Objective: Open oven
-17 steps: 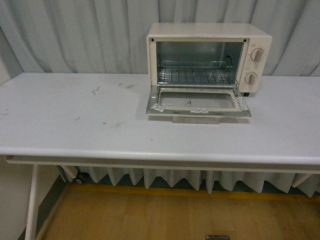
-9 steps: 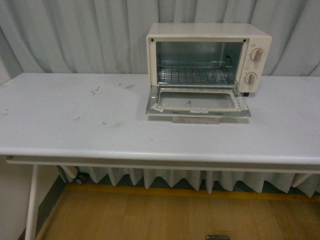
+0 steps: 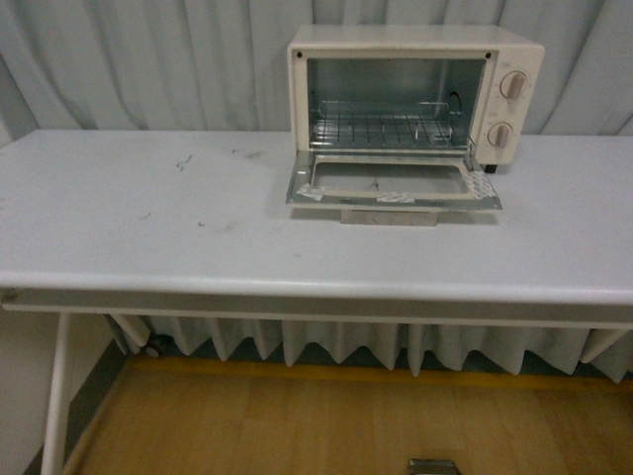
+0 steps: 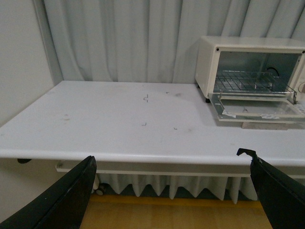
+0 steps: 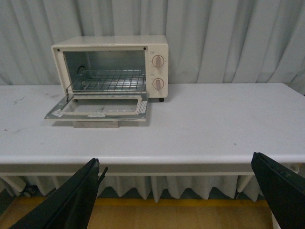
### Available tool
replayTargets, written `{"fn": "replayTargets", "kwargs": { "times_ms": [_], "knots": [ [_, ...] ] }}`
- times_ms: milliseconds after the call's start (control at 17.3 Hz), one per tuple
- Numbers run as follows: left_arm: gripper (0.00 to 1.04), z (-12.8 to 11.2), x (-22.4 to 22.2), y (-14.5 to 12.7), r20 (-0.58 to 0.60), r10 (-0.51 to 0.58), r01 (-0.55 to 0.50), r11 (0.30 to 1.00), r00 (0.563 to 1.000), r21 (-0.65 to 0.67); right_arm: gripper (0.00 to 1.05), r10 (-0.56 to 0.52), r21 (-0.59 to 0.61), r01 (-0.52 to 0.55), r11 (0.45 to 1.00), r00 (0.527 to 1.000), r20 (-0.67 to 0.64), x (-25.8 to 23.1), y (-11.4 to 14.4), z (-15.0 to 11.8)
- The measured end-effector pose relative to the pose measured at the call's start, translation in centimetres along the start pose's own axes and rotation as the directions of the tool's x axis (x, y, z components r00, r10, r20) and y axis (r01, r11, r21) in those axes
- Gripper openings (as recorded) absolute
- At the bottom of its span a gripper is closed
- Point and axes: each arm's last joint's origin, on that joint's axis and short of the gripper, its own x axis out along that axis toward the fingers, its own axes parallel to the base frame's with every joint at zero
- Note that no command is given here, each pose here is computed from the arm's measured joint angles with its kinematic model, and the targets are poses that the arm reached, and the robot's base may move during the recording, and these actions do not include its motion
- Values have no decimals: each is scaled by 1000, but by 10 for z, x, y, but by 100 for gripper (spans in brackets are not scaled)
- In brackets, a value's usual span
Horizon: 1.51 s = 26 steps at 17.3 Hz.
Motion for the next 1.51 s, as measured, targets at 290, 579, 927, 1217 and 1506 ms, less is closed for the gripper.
{"fn": "replayTargets", "kwargs": {
  "times_ms": [290, 579, 927, 1217, 1506],
  "knots": [
    [98, 0, 0, 0, 0, 0, 0, 1000, 1000, 0, 98, 1, 0, -1, 1000, 1000, 0, 0, 0, 0],
    [98, 0, 0, 0, 0, 0, 0, 1000, 1000, 2, 98, 0, 1, 0, 1000, 1000, -1, 0, 0, 0],
    [98, 0, 0, 0, 0, 0, 0, 1000, 1000, 2, 98, 0, 1, 0, 1000, 1000, 0, 0, 0, 0],
    [98, 0, 0, 0, -1, 0, 0, 1000, 1000, 2, 98, 0, 1, 0, 1000, 1000, 0, 0, 0, 0],
    [98, 0, 0, 0, -5, 0, 0, 1000, 1000, 2, 98, 1, 0, -1, 1000, 1000, -2, 0, 0, 0]
  ]
}}
